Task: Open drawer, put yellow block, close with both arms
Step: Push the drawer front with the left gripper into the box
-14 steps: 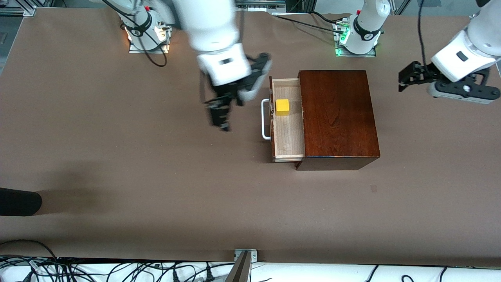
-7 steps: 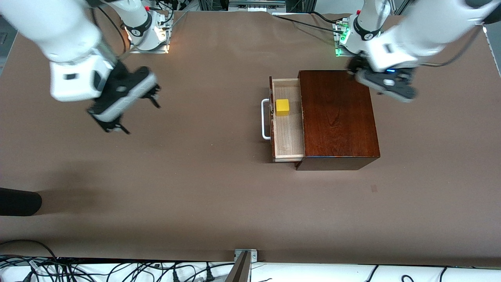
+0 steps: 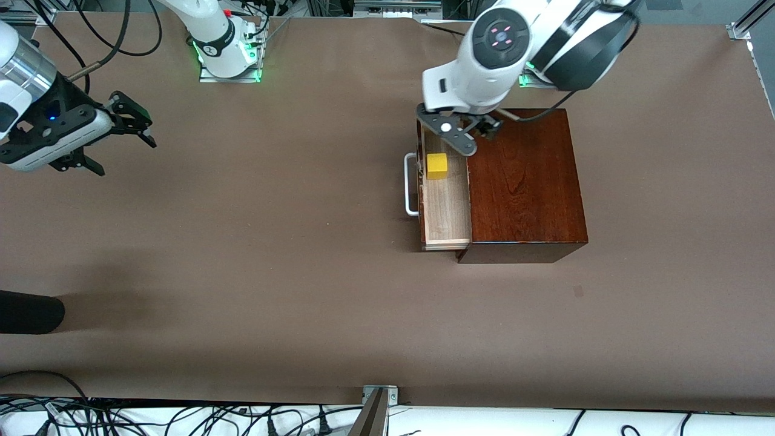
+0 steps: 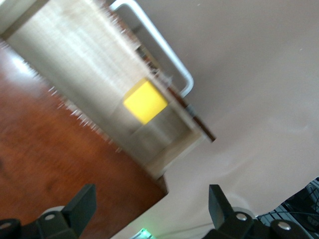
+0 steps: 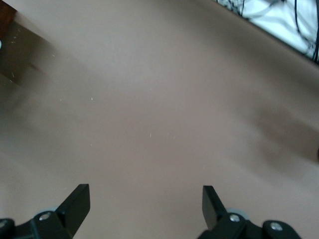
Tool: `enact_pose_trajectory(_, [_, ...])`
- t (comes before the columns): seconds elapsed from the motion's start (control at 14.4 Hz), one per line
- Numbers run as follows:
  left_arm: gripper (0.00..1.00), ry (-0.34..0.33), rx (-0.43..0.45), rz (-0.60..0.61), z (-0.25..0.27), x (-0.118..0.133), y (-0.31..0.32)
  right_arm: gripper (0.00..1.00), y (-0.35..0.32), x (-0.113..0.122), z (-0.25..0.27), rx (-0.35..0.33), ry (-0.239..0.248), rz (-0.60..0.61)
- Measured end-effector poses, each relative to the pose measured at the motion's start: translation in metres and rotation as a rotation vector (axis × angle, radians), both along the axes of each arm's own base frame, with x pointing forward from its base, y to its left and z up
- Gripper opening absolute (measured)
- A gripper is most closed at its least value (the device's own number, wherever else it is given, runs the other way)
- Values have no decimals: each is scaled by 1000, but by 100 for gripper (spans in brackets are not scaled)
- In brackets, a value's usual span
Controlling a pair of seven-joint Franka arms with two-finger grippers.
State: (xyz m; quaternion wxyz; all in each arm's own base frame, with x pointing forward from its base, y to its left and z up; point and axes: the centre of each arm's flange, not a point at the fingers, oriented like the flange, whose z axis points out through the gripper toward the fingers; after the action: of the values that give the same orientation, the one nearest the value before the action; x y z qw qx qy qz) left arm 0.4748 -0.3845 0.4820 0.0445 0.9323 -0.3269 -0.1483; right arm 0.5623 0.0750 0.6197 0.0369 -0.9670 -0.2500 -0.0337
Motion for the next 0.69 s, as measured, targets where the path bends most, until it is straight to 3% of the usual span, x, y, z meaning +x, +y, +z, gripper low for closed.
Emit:
enact_pose_trajectory(0.14, [100, -20, -67, -63, -30, 12, -27, 100, -10, -3, -4, -2, 38, -65])
enact_pose_trajectory(0.35, [100, -101, -135, -303, -78, 26, -64, 100, -28, -2, -6, -8, 48, -99])
enact_pose_trajectory(0.55, [100, -189, -234, -473, -113, 22, -109, 100, -35, -2, -8, -48, 47, -114])
enact_pose_trajectory(0.69, [100, -222, -254, -577, -142, 9, -136, 100, -38, -1, -9, -58, 49, -126])
